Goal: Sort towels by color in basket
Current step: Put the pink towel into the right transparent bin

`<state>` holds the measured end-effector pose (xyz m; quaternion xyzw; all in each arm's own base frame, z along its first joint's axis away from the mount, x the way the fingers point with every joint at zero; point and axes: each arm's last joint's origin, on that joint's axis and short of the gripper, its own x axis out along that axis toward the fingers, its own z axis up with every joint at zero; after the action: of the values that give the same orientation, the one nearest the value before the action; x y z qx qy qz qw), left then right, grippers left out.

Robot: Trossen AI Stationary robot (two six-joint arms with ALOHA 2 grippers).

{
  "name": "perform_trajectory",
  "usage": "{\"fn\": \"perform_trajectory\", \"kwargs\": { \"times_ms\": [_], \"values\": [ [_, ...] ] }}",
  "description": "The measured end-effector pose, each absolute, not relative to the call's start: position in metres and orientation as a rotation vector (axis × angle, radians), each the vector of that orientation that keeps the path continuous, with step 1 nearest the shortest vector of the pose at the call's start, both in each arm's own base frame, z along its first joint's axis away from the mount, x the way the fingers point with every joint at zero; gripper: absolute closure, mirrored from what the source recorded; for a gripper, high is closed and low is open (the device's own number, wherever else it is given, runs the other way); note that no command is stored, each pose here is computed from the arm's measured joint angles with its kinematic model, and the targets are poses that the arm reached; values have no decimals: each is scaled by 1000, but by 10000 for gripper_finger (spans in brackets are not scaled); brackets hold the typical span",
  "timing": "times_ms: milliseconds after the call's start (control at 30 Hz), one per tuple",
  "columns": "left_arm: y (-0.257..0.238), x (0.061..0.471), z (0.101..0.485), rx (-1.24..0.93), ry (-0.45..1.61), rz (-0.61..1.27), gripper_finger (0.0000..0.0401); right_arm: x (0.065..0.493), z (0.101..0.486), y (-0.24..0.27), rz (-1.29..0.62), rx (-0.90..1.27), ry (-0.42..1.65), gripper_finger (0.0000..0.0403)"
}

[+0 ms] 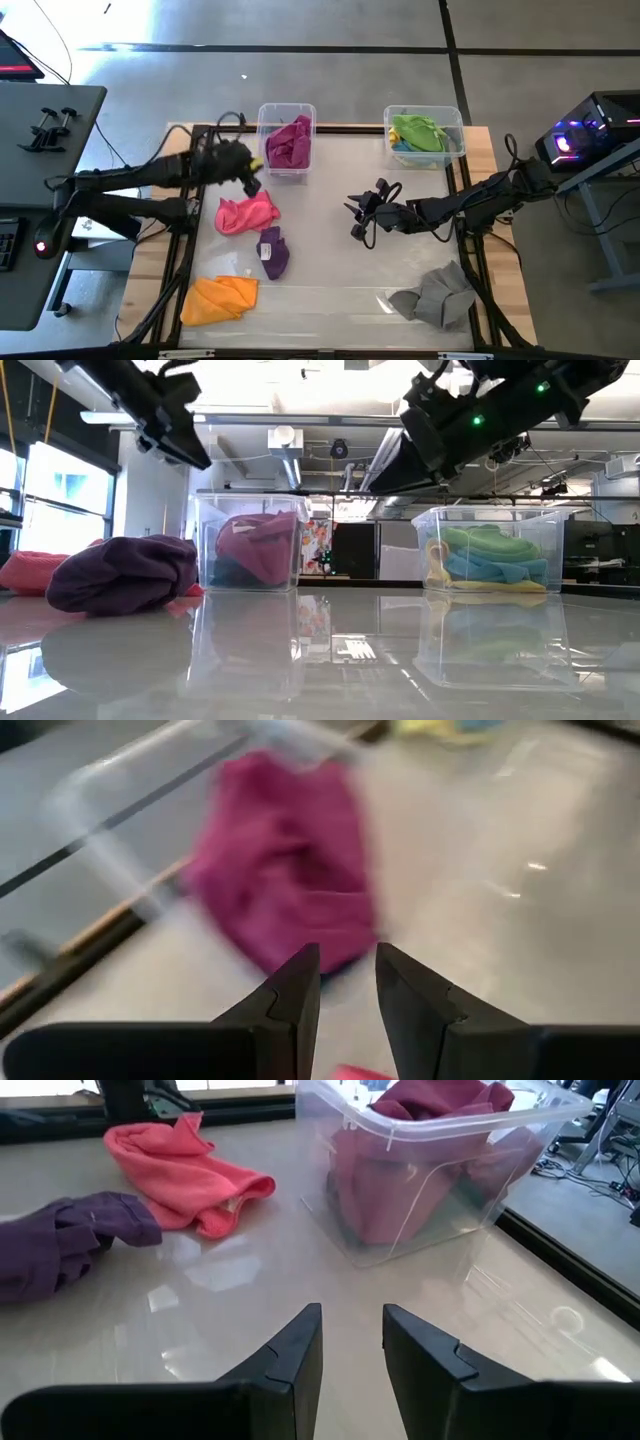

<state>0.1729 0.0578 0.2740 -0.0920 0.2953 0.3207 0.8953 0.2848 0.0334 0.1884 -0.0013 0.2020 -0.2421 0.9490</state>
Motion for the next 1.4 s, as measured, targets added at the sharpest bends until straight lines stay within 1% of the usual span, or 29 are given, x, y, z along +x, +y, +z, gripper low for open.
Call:
{"fn": "perform_trajectory", "kwargs": {
  "times_ms": [233,367,467,567,700,767,833,967,1033,1100,1200,1400],
  "values": [
    [7,191,268,-85,497,384,314,286,189,34,-475,6,402,302],
    [-24,194,269,-33,463,258,314,286,190,34,-445,-50,417,302],
    [-46,193,266,-9,456,239,314,286,190,35,-431,-80,422,302],
    [-64,192,261,-11,458,255,314,286,190,35,-434,-64,418,302],
    [-82,189,245,-43,538,258,314,286,189,36,-410,-40,420,302],
    [-87,186,235,-90,603,295,314,286,189,36,-393,-43,423,302],
    [-87,182,224,-173,669,377,314,286,189,36,-391,-50,424,302],
    [-80,173,204,-311,750,632,314,287,189,34,-390,-84,432,302],
    [-77,169,197,-345,754,756,311,287,189,32,-392,-103,436,302],
    [-75,167,190,-356,770,840,303,287,189,30,-391,-116,440,302],
    [-72,166,181,-375,803,936,281,288,189,29,-375,-112,443,302],
    [-58,156,148,-494,847,1041,212,288,189,31,-311,-97,449,302]
  ]
}}
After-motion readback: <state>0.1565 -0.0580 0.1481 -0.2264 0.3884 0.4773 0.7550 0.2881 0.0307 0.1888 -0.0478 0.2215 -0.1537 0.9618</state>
